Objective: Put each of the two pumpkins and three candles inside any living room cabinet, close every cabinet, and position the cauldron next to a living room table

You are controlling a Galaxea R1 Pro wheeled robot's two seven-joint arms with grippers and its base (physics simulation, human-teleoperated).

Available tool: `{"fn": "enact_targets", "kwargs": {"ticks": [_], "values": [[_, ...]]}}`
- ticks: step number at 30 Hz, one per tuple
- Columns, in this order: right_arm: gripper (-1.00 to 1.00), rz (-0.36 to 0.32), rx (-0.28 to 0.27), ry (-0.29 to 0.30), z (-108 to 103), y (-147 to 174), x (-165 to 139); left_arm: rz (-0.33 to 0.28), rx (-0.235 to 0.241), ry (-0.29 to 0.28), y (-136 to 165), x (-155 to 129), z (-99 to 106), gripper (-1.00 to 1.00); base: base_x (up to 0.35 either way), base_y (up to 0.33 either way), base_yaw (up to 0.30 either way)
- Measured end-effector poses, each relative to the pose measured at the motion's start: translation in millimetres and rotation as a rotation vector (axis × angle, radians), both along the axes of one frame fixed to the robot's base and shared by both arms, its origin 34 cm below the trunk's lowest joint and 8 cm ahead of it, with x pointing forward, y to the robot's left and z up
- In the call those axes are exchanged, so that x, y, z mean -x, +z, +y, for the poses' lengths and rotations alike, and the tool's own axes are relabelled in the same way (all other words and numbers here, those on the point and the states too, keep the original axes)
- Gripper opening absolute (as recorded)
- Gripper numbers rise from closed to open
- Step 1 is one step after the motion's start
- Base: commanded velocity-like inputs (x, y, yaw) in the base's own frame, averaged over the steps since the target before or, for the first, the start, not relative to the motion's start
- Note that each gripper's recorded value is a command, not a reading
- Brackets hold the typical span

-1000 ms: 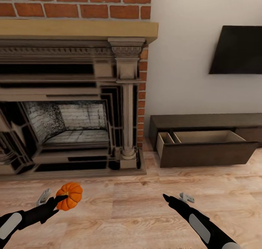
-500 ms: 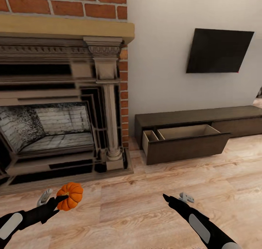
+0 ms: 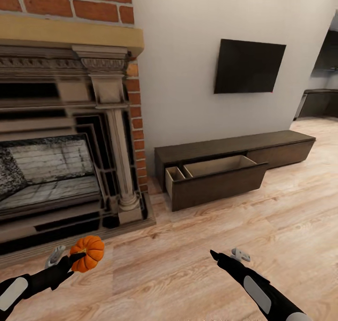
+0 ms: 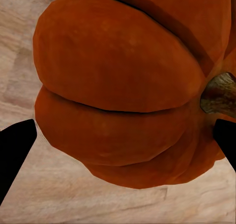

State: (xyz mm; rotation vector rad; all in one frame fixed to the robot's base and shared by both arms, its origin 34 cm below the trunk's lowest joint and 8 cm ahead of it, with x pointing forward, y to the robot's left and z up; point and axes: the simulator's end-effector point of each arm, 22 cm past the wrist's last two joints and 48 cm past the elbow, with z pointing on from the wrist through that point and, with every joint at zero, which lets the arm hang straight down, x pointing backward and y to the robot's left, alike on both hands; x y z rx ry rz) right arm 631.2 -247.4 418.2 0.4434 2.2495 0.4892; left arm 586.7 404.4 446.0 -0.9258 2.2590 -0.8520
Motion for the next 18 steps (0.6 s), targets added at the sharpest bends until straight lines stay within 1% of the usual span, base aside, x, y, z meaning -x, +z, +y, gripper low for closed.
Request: {"fn": "enact_targets", "kwargs": {"ticks": [8,13,18], "values": [[1.0,0.002,0.001,-0.002,-1,-1,1,0.0,-0.004,0.001,-1,0,1,-1.0,0.0,0.0,-0.29],[1.0,0.028,0.009,-0.009,-6,-11,9,0.0,-0.002,0.001,-1,0,0,-1.0,0.0,0.0,-0.29],[1.0,0.033,0.009,-0.009,-7,-13,10,0.0,-0.002,0.001,-1,1,0,-1.0,0.0,0.0,-0.29]]}}
